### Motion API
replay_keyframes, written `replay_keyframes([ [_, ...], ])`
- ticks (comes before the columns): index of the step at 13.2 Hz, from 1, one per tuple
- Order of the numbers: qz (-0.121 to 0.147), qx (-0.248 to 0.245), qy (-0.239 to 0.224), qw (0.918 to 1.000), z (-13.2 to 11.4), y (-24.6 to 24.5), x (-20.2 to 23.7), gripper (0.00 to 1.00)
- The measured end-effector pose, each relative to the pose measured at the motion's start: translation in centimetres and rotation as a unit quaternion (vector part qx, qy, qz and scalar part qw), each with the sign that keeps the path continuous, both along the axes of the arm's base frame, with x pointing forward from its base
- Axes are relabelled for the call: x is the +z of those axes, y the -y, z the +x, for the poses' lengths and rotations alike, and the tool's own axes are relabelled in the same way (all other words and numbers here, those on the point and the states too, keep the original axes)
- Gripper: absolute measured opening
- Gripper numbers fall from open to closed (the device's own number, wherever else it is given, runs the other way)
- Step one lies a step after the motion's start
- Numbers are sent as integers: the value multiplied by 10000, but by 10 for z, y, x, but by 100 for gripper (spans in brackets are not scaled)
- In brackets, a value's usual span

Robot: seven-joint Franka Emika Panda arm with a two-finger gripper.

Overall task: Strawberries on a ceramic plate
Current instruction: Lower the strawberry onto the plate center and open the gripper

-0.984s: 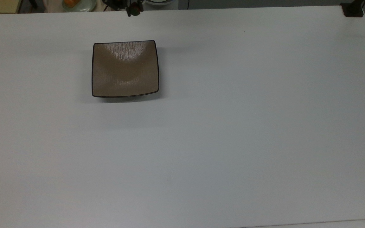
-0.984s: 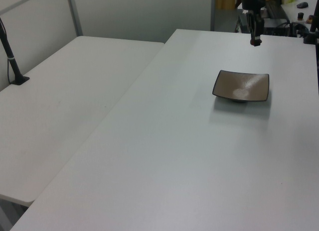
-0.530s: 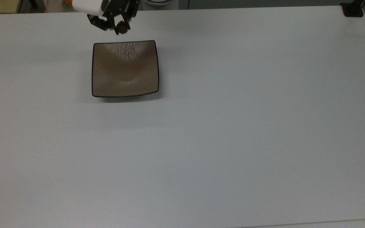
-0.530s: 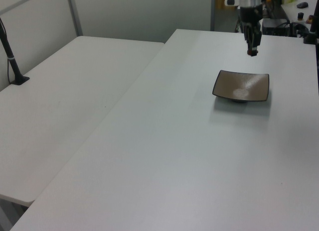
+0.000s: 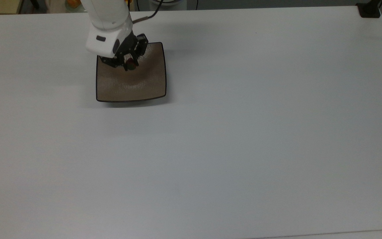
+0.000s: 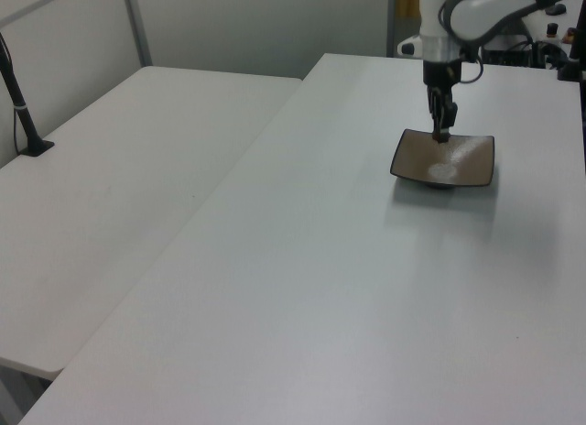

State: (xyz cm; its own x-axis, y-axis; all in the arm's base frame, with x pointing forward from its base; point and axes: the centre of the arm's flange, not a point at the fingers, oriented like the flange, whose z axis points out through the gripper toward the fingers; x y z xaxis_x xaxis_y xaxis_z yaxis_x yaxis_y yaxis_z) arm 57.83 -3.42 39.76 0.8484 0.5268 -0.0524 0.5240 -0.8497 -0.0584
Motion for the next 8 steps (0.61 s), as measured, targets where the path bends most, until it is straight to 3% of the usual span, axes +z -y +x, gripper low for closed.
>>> replay_keyframes([
  [4,-9,-48,-2,10000,1,5,-37,33],
  [5,-11,-61,-5,10000,2,7,-39,40],
  [7,-19,-95,15,10000,2,10,-37,62],
  [8,-25,-119,48,9999,3,13,-33,78],
])
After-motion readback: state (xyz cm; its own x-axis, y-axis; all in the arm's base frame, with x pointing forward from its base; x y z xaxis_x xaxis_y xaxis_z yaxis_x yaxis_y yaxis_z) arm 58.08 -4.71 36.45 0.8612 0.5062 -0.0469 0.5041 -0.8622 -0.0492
